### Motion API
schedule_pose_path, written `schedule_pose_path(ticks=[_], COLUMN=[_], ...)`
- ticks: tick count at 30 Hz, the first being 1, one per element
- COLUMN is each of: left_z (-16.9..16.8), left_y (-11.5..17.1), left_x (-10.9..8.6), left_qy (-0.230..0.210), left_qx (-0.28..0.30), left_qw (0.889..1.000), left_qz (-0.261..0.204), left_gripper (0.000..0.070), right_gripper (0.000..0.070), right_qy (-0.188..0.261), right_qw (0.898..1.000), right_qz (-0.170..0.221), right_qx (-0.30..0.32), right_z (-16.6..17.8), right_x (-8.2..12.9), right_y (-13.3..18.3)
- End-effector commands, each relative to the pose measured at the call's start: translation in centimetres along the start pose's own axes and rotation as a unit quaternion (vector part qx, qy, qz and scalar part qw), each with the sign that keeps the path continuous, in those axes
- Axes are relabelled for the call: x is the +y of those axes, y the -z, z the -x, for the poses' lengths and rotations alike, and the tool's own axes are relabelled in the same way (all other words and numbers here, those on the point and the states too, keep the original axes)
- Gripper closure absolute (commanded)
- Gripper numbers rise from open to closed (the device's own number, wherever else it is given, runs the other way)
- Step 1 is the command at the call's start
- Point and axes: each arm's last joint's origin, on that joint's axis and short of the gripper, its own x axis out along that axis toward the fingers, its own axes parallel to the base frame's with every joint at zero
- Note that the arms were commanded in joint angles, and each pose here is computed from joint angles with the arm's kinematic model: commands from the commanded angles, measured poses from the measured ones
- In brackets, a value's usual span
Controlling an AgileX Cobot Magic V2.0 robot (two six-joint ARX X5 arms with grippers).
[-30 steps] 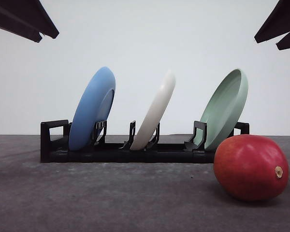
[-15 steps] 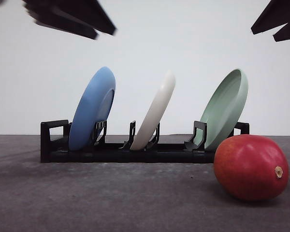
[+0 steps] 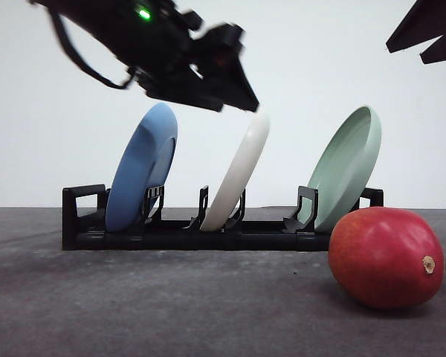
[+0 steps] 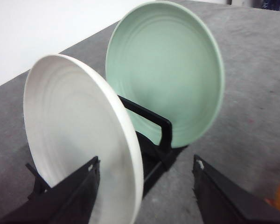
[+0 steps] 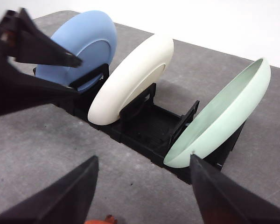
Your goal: Place pomegranate in white plate
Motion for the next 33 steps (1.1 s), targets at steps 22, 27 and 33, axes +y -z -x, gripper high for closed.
schedule_pose_path(ticks=[22,27,33], left_z=[-6.3,-6.3,-6.3], left_y=[-0.1,-0.1,-0.2], left_x=[-0.3,-0.5,-1.0], left_qy=[-0.053,-0.05,-0.044], left_qx=[0.079,0.079,0.078], left_qw=[0.994,0.994,0.994], left_qz=[0.053,0.052,0.054], left_gripper=[0.0367,0.0576,0.0649], right_gripper=[0.0303,0.0303,0.0304], right_qy=[0.0,0.0,0.0], right_qw=[1.0,1.0,1.0], right_qz=[0.005,0.005,0.005], right_qx=[-0.01,-0.01,-0.01], right_z=[0.1,0.1,0.1], right_x=[0.0,0.0,0.0], right_y=[-0.6,-0.6,-0.6])
